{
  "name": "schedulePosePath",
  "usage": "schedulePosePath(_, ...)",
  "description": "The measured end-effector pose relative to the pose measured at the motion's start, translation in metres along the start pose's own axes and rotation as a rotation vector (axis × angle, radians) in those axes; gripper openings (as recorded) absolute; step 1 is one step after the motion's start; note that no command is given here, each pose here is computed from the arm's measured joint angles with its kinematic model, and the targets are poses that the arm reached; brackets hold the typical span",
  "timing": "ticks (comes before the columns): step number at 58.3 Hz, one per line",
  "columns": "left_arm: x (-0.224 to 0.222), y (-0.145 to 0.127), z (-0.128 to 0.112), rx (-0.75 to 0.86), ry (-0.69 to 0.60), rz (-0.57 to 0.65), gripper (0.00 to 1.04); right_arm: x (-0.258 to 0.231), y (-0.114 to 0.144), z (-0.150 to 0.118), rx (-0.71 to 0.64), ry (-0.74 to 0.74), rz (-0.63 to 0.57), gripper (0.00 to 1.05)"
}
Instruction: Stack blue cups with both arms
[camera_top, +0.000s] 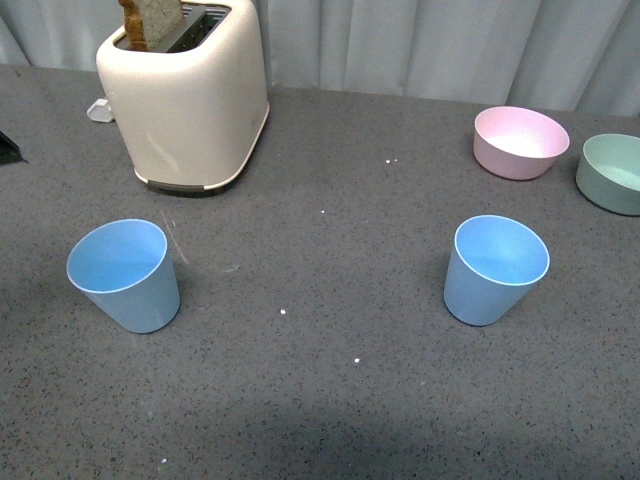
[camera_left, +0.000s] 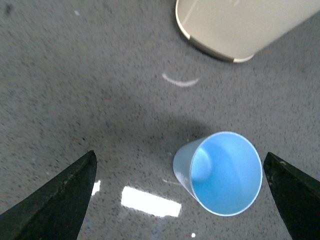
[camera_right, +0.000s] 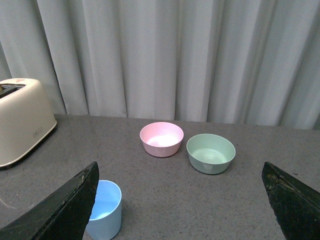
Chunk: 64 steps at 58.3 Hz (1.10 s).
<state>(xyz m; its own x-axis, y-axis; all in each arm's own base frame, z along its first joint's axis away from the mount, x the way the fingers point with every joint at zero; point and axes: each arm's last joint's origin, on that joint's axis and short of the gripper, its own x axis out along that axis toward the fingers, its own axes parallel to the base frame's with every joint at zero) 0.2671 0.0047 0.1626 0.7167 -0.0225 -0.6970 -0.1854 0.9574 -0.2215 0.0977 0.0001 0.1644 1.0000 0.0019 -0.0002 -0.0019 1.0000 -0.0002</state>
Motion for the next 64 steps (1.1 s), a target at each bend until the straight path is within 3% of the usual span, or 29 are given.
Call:
schedulePosePath(16, 0.037, -0.015, -0.018, -0.013, 0.213, 0.001, 0.98, 0.0, 0.0, 0.0, 0.0, 0.0, 0.0, 0.95)
schedulePosePath(39, 0.065, -0.021, -0.028, -0.06, 0.291, 0.046, 0.97, 0.0, 0.0, 0.0, 0.0, 0.0, 0.0, 0.95)
schedulePosePath(49, 0.067, -0.022, -0.027, -0.073, 0.324, 0.068, 0.72, 0.0, 0.0, 0.0, 0.0, 0.0, 0.0, 0.95)
schedulePosePath(64, 0.066, -0.024, -0.028, -0.104, 0.366, 0.056, 0.2, 0.0, 0.0, 0.0, 0.0, 0.0, 0.0, 0.95)
